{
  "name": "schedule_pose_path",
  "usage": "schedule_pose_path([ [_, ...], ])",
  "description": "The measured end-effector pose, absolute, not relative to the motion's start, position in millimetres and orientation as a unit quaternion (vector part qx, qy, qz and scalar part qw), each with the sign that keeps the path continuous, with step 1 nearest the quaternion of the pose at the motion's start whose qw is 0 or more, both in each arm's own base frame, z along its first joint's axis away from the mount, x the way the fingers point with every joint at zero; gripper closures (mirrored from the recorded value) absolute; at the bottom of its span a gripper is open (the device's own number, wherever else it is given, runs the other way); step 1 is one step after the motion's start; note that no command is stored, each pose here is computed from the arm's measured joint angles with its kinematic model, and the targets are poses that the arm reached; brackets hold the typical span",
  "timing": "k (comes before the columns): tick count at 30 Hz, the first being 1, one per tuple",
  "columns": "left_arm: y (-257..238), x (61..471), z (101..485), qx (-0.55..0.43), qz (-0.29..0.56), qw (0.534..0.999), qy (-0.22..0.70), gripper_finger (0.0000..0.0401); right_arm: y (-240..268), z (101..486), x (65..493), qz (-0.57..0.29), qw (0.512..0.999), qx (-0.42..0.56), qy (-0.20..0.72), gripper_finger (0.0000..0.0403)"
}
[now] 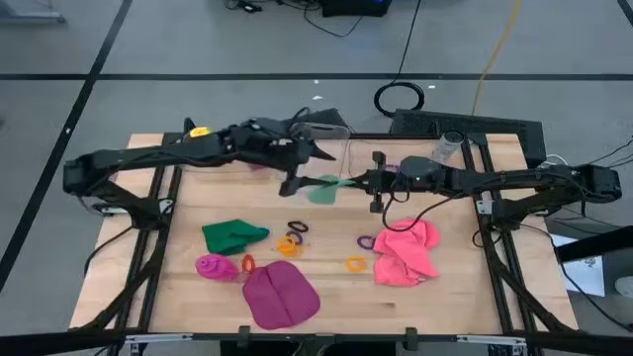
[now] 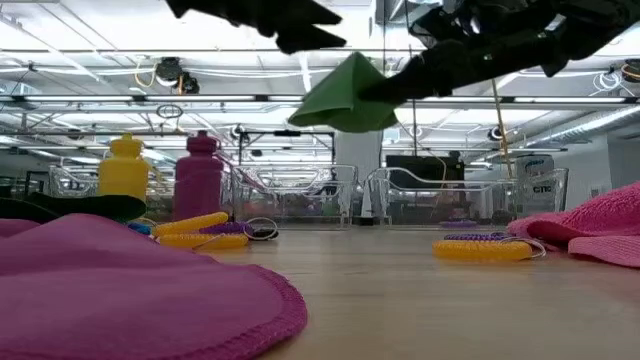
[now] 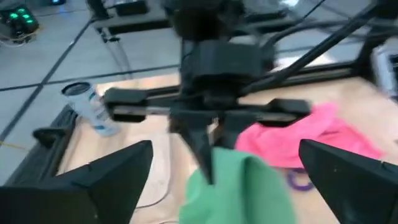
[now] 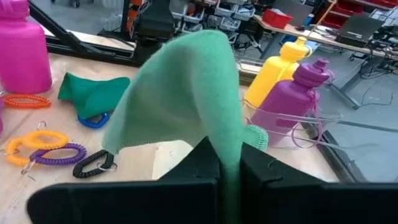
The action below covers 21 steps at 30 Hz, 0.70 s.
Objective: Pick & Place Sports Items
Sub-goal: Put the light green microfiber towel into the middle transparent bin
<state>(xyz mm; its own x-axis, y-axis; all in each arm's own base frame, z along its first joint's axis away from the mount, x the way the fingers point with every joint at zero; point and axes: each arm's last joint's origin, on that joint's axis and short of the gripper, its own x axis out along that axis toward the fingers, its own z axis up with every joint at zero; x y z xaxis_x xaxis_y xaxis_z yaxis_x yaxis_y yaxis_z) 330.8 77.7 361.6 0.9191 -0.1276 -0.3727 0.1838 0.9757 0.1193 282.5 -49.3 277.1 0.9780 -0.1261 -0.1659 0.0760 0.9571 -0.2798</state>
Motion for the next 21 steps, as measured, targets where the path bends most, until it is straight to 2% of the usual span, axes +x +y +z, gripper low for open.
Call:
schedule_pose_path([
  [5, 71, 337, 356, 0.08, -0.078, 0.975, 0.193, 0.0058, -49, 278, 283, -0.053, 0.987, -0.129, 0.084, 0.0403],
  [12, 69, 360, 335, 0.082, -0.081, 0.973, 0.199, 0.008, -51, 279, 282, -0.08, 0.985, -0.129, 0.086, 0.0403],
  [21, 75, 366, 330, 0.093, 0.002, 0.973, 0.211, 0.0111, -51, 278, 282, -0.079, 0.985, -0.129, 0.087, 0.0403],
])
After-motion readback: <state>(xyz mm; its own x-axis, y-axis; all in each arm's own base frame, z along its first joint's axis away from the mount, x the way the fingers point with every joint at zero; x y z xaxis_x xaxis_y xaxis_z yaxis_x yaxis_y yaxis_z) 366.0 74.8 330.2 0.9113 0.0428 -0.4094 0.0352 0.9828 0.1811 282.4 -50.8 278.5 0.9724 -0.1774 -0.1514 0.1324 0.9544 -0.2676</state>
